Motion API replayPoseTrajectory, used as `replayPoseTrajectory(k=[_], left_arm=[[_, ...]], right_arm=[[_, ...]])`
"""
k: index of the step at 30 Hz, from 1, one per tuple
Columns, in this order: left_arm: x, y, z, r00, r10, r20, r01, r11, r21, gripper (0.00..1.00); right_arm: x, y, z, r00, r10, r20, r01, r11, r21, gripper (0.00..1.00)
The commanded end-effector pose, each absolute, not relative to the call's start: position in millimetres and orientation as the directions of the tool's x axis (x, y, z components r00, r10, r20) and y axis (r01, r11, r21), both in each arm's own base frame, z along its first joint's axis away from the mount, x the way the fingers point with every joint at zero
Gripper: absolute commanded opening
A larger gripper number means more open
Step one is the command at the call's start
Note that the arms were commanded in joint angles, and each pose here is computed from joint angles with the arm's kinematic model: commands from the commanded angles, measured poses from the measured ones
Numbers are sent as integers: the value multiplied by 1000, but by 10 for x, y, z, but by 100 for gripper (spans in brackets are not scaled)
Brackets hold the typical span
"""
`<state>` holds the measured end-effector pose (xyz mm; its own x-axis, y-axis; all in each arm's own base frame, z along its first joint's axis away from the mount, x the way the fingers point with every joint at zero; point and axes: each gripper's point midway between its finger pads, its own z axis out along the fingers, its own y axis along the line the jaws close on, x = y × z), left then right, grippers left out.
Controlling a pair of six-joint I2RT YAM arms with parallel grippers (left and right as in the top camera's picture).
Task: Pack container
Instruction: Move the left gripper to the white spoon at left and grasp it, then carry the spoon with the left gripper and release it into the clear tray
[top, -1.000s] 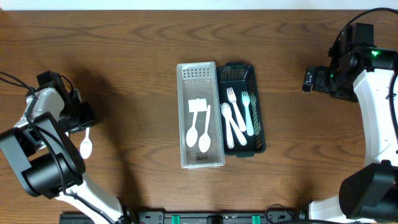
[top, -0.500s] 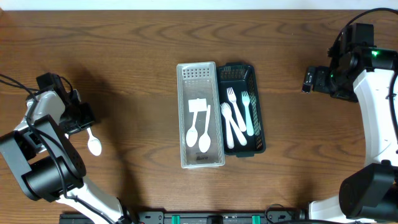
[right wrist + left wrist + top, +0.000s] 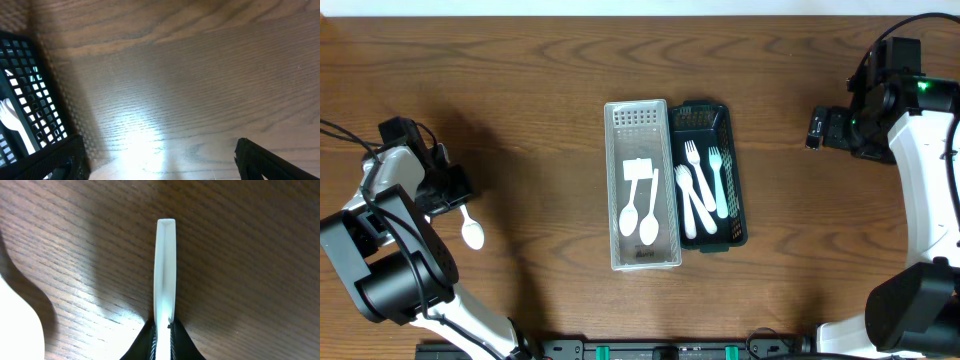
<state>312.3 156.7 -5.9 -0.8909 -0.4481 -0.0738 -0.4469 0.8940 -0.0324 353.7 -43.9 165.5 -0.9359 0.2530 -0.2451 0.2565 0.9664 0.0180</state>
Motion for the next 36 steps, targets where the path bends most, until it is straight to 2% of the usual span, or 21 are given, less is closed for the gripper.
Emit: replayPoseTrajectory(k=[1,5,9,14,19,23,29,36], left_arm=[[3013,1426,-240,-875,-485,0,-483,872,-72,6],[3175,1365,74,-884,-465,-44,-460,883,-94,6],[3350,1144,622,-905,-404,-130,-394,914,-98,6],[3380,498,1386,-924,-287,-254,-266,957,-115,6],[3163,-296,1855,-920,-225,-320,-175,968,-177,6],[2969,-962,2008,-929,-161,-334,-83,968,-237,6],[2843,-1797,1967,-934,9,-358,115,955,-275,6],[2927,-2134,1825,-925,71,-373,185,942,-281,6]], right_arm=[[3520,-446,1632,-941,244,-235,248,969,13,99],[3520,-446,1632,-941,244,-235,248,969,13,99],[3520,-445,1632,-941,244,-235,248,969,14,99],[3519,-445,1632,-941,244,-235,248,969,14,99],[3521,-444,1632,-941,245,-235,248,969,14,99],[3521,-444,1632,-941,245,-235,248,969,14,99],[3515,-427,1630,-942,245,-231,247,969,23,99],[3486,-421,1623,-944,245,-219,246,969,23,99]])
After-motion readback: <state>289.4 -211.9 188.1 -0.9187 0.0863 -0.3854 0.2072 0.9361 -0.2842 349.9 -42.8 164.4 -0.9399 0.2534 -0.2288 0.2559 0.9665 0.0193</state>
